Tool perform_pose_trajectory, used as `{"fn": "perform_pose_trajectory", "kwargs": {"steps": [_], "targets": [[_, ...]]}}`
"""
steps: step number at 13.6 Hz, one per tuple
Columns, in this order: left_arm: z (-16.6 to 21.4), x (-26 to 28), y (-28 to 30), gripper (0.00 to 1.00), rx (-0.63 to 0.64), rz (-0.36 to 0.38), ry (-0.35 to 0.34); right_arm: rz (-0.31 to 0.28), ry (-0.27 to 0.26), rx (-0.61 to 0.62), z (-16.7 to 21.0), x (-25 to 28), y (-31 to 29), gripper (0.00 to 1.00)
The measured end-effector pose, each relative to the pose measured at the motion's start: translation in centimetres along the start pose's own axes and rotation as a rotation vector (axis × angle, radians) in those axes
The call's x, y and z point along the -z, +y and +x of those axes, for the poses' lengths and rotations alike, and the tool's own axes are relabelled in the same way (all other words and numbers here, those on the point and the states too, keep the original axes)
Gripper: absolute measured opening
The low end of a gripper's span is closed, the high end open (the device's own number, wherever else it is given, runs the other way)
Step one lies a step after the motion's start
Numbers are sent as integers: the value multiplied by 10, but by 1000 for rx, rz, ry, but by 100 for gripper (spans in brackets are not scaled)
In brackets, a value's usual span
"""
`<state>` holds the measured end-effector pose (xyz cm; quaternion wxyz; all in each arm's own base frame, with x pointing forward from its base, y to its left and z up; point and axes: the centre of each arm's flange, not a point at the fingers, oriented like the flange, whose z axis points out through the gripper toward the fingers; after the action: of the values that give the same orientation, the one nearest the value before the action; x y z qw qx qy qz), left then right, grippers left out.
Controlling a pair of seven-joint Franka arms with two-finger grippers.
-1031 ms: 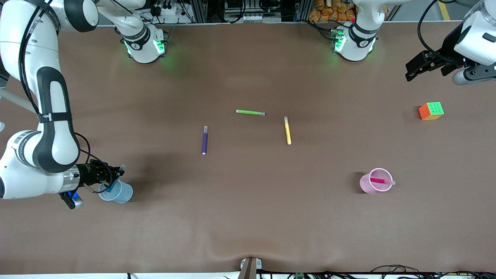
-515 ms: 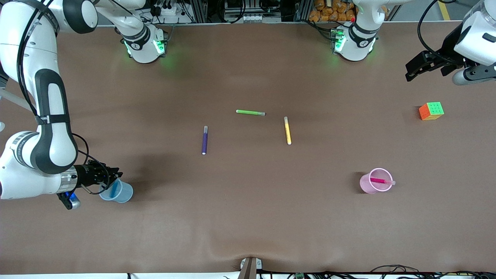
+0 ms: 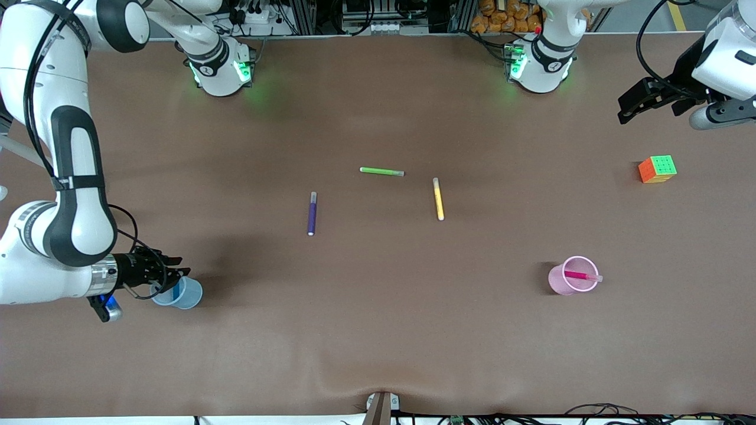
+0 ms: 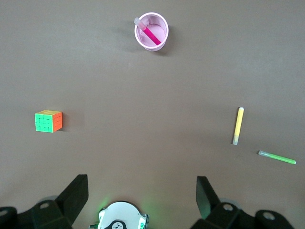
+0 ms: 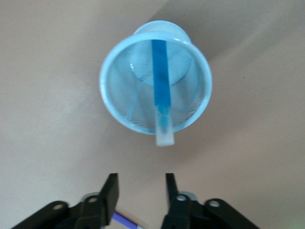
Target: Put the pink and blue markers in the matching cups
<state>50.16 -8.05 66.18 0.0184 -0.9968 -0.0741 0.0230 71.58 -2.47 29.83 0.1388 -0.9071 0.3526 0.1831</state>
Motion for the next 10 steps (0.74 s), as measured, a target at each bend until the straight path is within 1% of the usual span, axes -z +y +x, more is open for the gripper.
{"fn": "perform_pose_trajectory", "kwargs": {"steps": [1, 4, 5, 7, 10], "targets": [[0, 0, 0, 100, 0, 0, 0, 8, 7, 13, -3, 7, -6, 62], [0, 2, -1, 100, 2, -1, 4, 13, 9, 51, -13, 22, -18, 93], [0, 2, -2, 100, 4, -2, 5, 13, 10, 78, -17, 29, -21, 100], [1, 3, -8, 100, 16, -3, 7, 19, 20, 129, -24, 50, -25, 100], [-1, 7, -11, 100, 22, -3, 12, 28, 68, 170, -36, 89, -23, 100]]}}
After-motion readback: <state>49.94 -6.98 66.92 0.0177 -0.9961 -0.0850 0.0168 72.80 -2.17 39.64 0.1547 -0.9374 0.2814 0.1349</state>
